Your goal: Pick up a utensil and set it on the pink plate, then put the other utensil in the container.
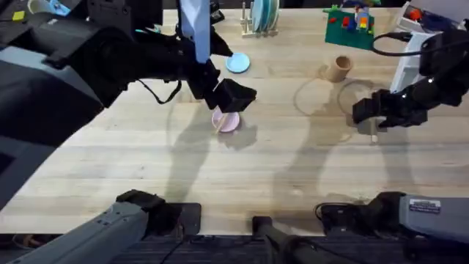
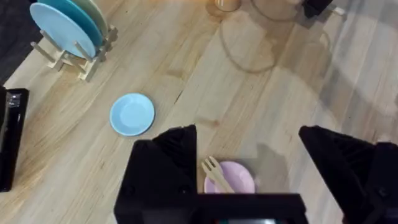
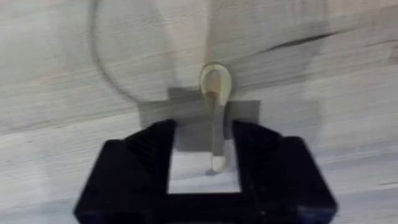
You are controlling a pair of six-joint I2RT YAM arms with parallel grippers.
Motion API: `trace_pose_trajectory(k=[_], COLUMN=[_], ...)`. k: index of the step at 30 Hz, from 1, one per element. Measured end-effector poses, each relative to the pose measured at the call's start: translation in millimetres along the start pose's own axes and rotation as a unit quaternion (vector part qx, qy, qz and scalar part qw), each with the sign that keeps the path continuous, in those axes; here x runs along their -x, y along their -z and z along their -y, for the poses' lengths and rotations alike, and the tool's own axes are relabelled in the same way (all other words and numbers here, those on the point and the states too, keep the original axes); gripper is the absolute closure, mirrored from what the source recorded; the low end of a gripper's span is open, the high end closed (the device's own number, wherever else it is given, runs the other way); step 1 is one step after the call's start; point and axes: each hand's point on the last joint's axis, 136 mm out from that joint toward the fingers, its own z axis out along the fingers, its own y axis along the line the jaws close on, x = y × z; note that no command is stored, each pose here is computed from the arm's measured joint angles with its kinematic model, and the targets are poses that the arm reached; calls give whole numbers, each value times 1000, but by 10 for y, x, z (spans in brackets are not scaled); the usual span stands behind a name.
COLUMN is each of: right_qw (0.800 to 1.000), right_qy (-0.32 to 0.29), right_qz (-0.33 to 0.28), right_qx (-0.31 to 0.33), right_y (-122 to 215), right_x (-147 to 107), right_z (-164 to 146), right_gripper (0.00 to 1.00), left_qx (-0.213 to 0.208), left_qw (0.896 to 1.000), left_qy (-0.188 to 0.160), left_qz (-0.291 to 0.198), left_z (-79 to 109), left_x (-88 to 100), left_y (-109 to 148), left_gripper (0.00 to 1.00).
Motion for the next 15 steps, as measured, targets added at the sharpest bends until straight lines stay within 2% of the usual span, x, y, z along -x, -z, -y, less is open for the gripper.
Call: trace_pose_trajectory(k=[2,6,7,15], right_qw=[1000,1000,1000,1000], right_qy=[0,0,-1,0], right_qz=[1,1,2,2], right_qx=[0,1,1,1], right_y=[0,0,-1,1], right_x=[3,4,9,10], right_z=[0,-4,-4,-3], right_gripper=[517,890,949,971], left_qx=[0,0,0,0], left_qw=[1000,1000,1000,1000], left_qy=[0,0,0,0], left_qz=[0,0,0,0], left_z=[0,0,0,0], left_x=[0,0,0,0], left_y=[0,0,0,0], left_gripper=[6,6,6,5])
